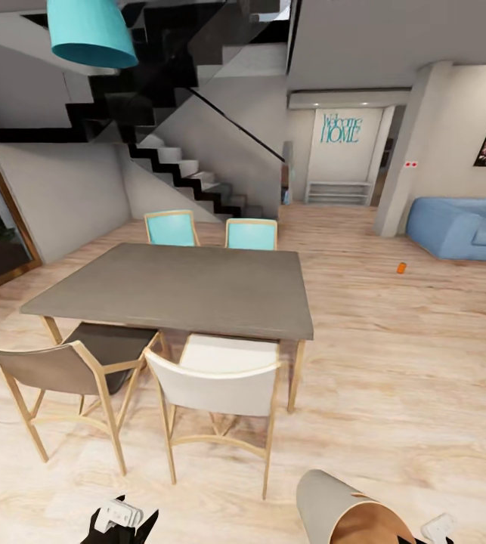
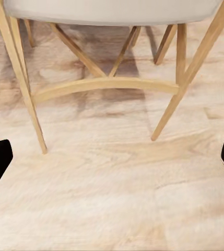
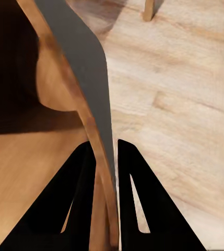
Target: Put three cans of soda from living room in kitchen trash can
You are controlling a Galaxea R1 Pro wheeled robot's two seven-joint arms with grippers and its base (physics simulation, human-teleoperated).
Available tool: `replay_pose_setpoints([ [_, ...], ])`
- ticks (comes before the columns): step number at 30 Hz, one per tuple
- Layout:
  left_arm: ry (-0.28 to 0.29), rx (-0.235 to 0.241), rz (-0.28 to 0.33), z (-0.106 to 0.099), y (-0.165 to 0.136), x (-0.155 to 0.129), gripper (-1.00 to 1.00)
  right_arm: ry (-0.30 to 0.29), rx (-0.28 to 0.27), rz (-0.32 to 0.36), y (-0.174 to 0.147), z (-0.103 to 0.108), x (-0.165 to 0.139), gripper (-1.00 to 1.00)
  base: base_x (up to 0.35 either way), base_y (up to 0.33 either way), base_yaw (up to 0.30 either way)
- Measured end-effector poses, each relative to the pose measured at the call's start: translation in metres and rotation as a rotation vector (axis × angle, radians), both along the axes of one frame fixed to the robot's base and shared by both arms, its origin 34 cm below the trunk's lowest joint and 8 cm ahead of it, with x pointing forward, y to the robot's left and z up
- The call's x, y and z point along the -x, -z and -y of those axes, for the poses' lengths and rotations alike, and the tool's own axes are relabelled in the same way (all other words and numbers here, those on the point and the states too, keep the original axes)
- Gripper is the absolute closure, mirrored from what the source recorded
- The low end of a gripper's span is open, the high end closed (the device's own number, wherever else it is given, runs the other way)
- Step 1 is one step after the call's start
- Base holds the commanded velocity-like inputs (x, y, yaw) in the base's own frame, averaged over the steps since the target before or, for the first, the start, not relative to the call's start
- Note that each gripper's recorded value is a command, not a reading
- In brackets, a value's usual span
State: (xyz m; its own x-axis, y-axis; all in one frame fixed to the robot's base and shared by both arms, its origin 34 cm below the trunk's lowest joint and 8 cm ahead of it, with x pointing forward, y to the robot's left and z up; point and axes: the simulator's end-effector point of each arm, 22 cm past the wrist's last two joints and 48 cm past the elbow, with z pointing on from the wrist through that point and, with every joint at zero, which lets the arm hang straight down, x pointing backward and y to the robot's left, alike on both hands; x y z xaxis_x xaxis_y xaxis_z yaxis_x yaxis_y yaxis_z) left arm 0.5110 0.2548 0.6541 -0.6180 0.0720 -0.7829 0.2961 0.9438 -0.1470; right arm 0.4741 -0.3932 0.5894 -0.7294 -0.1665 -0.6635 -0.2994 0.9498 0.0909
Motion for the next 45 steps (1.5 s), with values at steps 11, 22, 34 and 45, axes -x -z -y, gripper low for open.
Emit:
replay_pose_setpoints([
  [11, 0.000, 0.000, 0.007, 0.0000, -0.0028, -0.0016, -1.00, 0.003, -0.001, 0.008, -0.0028, 0.0004, -0.0023, 1.00, 0.000, -0.290, -0.178],
  [22, 0.000, 0.000, 0.017, 0.0000, -0.0064, -0.0036, -1.00, 0.003, -0.001, 0.018, -0.0059, 0.0004, -0.0048, 1.00, 0.000, -0.290, -0.219],
  [34, 0.000, 0.000, 0.022, 0.0000, -0.0081, -0.0046, -1.00, 0.001, 0.000, 0.023, -0.0076, 0.0001, -0.0061, 1.00, 0.000, -0.290, -0.125],
  [45, -0.001, 0.001, 0.022, 0.0000, -0.0081, -0.0046, -1.00, -0.003, 0.001, 0.023, -0.0075, -0.0003, -0.0058, 1.00, 0.042, -0.270, -0.097],
])
